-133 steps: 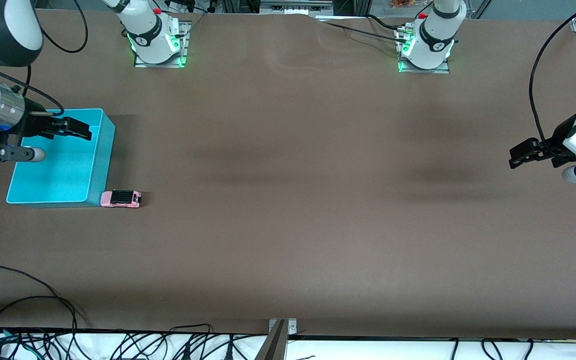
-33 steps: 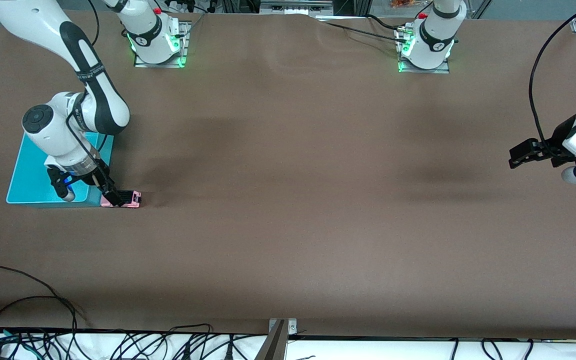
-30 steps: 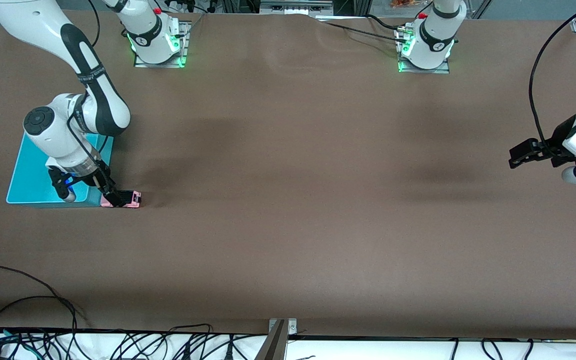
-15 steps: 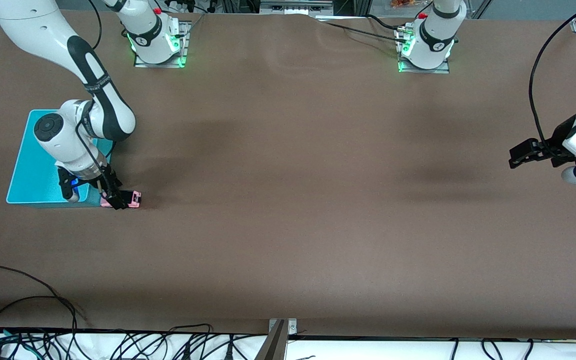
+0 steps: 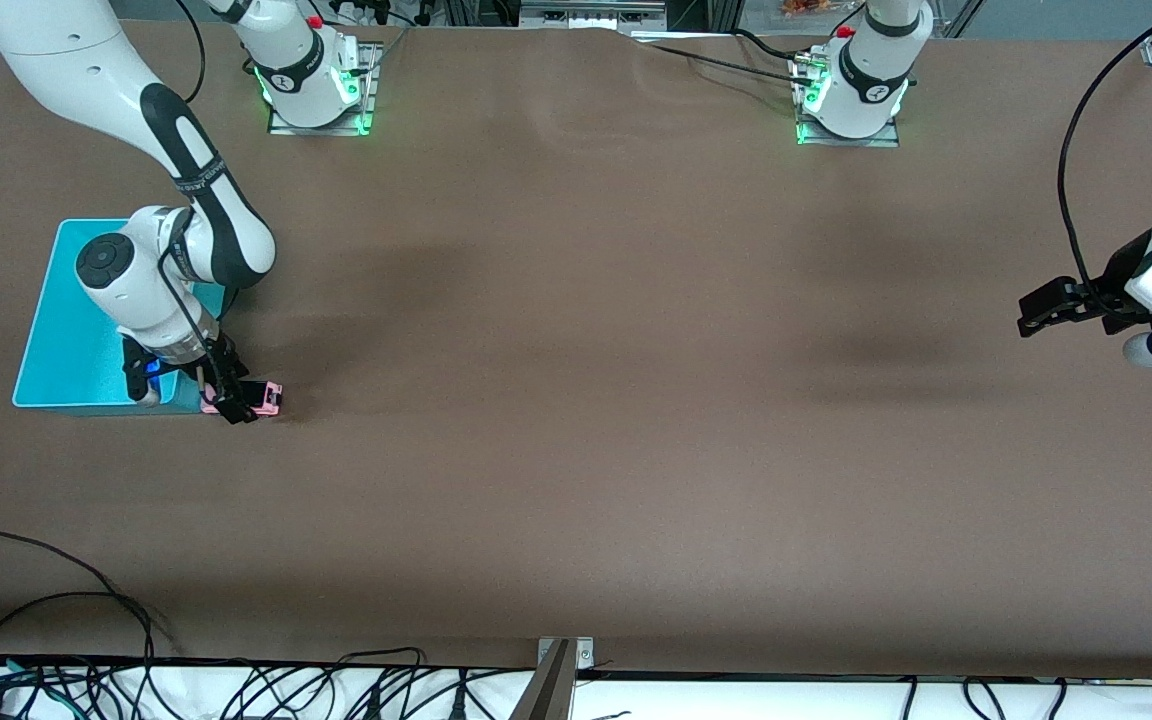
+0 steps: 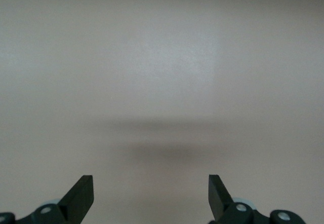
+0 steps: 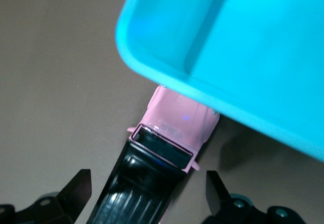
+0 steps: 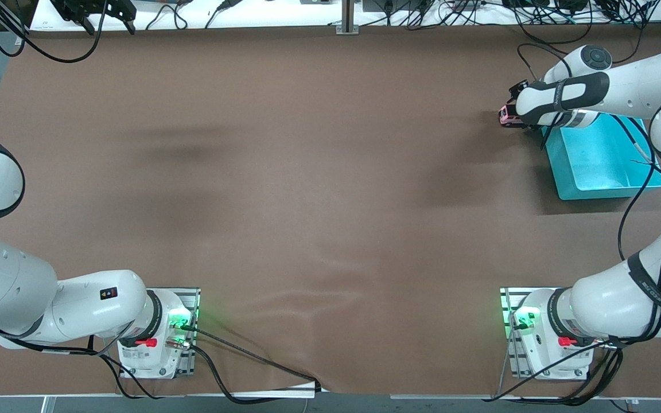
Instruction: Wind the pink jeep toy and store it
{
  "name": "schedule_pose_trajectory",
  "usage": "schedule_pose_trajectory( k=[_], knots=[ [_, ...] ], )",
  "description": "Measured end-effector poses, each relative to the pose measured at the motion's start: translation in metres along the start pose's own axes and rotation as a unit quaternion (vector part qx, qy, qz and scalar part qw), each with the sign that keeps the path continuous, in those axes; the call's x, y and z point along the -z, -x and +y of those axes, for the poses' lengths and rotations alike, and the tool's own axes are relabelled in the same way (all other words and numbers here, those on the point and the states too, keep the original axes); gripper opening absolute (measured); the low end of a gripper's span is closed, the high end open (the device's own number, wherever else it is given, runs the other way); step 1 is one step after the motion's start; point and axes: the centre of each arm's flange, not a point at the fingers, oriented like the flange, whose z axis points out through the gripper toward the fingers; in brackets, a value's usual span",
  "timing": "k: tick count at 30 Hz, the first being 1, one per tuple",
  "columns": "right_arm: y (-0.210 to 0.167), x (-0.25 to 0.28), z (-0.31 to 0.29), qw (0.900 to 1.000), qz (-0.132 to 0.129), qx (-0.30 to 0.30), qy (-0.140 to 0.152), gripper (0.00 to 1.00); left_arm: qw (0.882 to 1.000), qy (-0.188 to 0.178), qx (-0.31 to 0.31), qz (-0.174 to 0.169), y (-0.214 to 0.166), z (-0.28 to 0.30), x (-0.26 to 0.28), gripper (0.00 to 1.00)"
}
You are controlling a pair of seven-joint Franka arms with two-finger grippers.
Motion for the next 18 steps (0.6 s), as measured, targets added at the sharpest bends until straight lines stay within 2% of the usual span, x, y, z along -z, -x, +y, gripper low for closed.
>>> schedule_pose_trajectory(
  k=[1,5,10,18],
  knots=[
    [-0.0001,-0.0004,-0.0001,1.0,0.0,-0.002,0.0,0.99,1.0,0.0,0.0,0.0,0.0,0.0,0.0,1.0],
    [-0.0024,-0.0008,0.0004,1.0,-0.003,-0.03,-0.002,0.78,1.0,0.0,0.0,0.0,0.0,0.0,0.0,1.0],
    [-0.0042,0.0013,-0.0019,0.999,-0.002,-0.037,-0.006,0.57,1.0,0.0,0.0,0.0,0.0,0.0,0.0,1.0],
    [-0.0076,0.0067,-0.0091,0.999,0.002,-0.034,-0.015,0.55,1.0,0.0,0.0,0.0,0.0,0.0,0.0,1.0]
  ],
)
